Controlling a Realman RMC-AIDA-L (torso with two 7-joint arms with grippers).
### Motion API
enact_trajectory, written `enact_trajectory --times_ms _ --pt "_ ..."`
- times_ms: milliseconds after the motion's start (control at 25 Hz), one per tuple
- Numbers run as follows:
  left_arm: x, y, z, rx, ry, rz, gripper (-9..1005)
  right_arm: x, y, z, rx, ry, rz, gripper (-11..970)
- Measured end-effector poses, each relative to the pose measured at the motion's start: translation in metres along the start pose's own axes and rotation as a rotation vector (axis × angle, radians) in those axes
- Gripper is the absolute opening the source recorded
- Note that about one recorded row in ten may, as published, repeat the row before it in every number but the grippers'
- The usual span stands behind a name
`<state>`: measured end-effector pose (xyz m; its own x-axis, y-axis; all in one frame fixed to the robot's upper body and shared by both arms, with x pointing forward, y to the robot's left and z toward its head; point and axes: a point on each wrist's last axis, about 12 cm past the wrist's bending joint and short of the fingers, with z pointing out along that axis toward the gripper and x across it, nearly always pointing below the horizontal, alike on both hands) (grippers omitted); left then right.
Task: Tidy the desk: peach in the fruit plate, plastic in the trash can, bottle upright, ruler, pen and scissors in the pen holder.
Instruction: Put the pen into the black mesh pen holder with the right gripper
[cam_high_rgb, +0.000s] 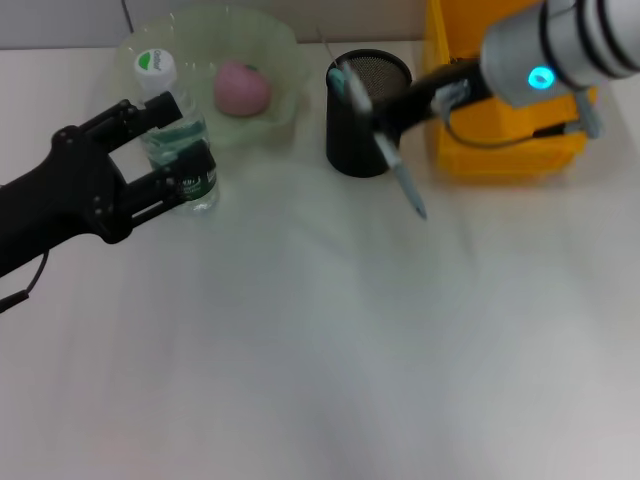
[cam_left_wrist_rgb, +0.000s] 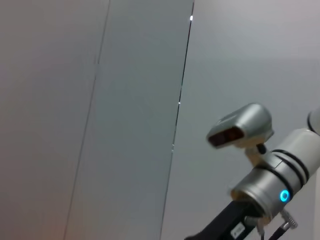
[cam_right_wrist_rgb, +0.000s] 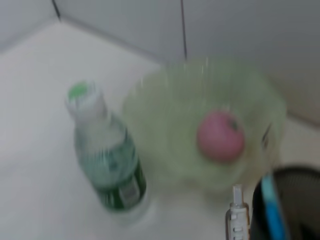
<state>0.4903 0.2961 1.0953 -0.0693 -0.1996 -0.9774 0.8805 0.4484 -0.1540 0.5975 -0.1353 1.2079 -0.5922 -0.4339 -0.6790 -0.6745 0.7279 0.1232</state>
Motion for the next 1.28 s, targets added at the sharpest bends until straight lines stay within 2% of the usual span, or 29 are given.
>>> enact_trajectory --times_ms 240,680,920,1080,1280 --pt "0.002 0.0 -0.006 -0.026 -0.008 -0.012 701 -0.001 -0.006 -0.016 0.014 -0.137 0.0 151" --pt "0.006 -0.002 -0.012 -0.06 -0.02 -0.029 700 0.01 -0.028 -0.022 0.129 -0.304 0.021 159" --pt "0.007 -0.002 -0.012 -0.063 -0.025 -0.038 700 0.016 -0.035 -0.01 0.164 -0.388 0.025 163" --pt "0.007 -0.002 -0.011 -0.062 -0.024 -0.037 700 0.021 -0.037 0.004 0.141 -0.428 0.037 166" --pt "0.007 -0.003 -0.011 -0.037 -0.007 -0.003 701 0.016 -0.037 0.01 0.1 -0.465 0.044 169"
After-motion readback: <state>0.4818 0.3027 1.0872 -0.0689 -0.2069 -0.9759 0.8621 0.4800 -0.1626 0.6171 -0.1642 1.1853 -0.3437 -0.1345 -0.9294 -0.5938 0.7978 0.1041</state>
